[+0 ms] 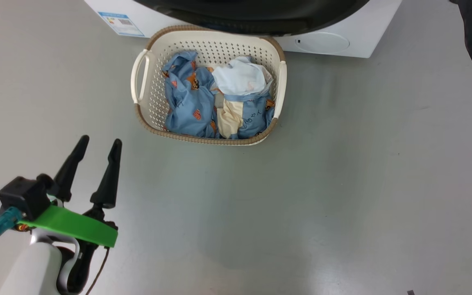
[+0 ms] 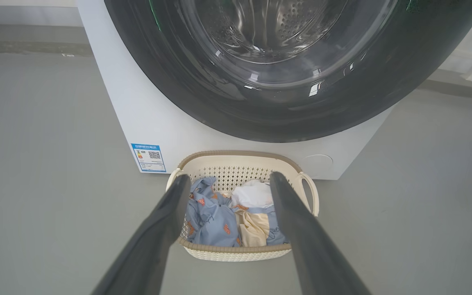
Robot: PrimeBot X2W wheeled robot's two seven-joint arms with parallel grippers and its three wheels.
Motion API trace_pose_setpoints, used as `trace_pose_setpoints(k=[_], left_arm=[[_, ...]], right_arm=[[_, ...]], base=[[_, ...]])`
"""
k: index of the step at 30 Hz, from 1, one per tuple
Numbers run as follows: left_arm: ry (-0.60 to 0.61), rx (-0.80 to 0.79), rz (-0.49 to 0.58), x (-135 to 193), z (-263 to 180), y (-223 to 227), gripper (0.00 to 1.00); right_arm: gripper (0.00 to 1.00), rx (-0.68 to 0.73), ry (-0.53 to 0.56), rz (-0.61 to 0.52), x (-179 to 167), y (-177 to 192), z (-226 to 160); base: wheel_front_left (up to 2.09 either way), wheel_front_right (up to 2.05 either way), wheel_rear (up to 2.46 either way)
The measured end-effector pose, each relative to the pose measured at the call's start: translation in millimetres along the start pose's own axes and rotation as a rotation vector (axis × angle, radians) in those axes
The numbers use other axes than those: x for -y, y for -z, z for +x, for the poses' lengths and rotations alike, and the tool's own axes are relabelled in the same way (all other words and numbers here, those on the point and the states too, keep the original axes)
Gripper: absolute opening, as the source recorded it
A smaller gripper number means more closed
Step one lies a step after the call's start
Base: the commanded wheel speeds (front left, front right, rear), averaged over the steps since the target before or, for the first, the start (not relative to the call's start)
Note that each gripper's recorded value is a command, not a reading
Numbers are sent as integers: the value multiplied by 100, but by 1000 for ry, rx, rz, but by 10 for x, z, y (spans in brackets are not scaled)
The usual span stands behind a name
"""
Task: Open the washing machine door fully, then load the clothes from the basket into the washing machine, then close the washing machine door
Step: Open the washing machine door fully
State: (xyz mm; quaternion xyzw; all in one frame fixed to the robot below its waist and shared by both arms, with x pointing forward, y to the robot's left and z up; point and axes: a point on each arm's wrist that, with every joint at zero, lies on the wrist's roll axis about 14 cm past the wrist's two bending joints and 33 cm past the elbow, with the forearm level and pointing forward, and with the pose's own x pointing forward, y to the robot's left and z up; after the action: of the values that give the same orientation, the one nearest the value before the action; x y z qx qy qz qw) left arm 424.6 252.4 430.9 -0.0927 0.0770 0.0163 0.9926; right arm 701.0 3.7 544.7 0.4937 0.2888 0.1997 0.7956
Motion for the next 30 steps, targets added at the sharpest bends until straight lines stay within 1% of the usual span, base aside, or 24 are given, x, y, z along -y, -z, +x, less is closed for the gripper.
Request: trace_pose_setpoints(k=[11, 16, 23, 30], left_arm=[[13, 27, 6, 38, 7, -91, 100], [26, 41, 11, 76, 10, -142, 100], [32, 66, 12, 96, -9, -229, 100], [32, 75, 15, 104, -84, -262, 100]], right_arm=[[0, -122, 6, -23, -21, 161, -113], [0, -182, -5, -39, -107, 260, -172], [0, -298, -28, -45, -215, 551, -232], [0, -381, -41, -53, -271, 754, -337]], base=[[0, 0, 0], [0, 0, 0], [0, 0, 0], [0, 0, 0]])
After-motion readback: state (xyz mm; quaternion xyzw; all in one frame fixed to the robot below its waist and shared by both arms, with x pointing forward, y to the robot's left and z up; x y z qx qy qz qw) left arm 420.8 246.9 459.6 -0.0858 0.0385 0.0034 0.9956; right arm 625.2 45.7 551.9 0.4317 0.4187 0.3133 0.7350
